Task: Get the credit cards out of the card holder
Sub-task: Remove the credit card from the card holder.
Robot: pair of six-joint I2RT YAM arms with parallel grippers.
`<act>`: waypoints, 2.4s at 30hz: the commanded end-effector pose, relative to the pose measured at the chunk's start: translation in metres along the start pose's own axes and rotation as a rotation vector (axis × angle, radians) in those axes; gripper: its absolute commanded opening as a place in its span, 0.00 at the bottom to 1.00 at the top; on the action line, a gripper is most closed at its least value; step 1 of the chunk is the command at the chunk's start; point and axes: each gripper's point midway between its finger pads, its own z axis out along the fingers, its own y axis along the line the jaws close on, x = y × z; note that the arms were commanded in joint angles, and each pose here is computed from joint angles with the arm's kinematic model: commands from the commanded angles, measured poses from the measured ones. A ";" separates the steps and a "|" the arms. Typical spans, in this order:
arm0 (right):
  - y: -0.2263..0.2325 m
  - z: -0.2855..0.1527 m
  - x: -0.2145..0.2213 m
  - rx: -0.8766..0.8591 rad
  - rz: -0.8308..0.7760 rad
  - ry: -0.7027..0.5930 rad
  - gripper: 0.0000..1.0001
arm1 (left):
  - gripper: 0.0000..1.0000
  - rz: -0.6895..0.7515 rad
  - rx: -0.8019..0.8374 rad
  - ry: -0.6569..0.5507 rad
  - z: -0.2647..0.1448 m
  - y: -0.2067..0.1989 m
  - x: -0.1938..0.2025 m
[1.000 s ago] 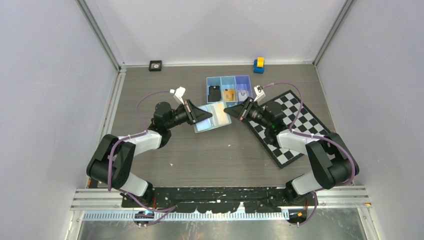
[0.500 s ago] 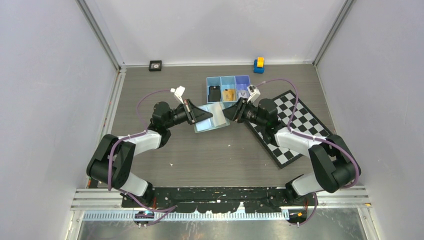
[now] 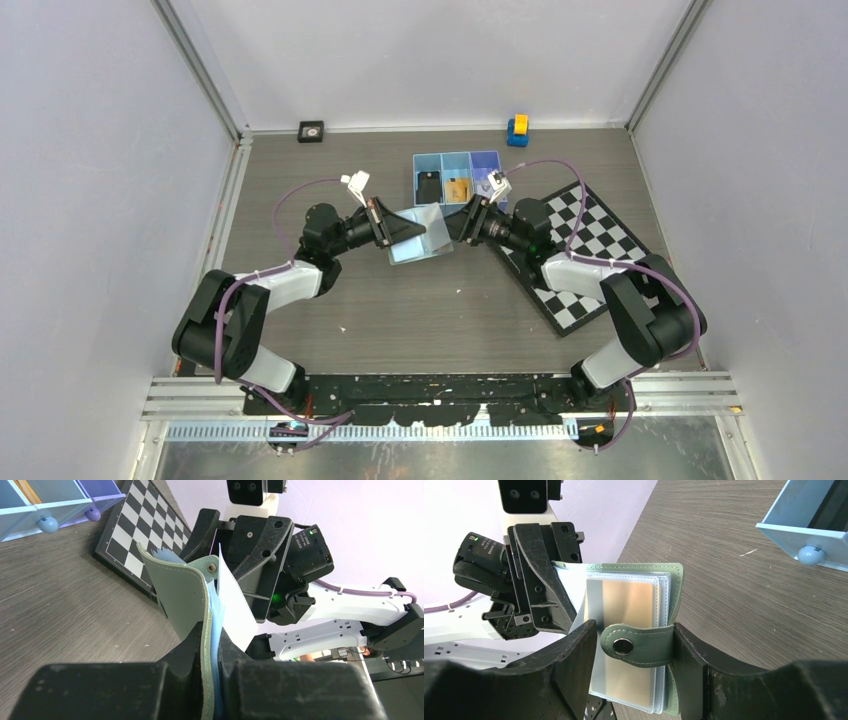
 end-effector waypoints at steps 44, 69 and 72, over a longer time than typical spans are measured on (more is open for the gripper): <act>0.013 -0.003 0.008 0.187 -0.253 0.048 0.00 | 0.62 0.058 -0.127 -0.114 -0.017 0.012 -0.024; 0.014 0.018 0.042 0.404 -0.544 0.101 0.00 | 0.46 0.016 -0.119 -0.052 -0.003 0.021 -0.014; 0.015 0.015 0.038 0.410 -0.534 0.074 0.01 | 0.37 0.013 -0.121 -0.053 -0.003 0.021 -0.014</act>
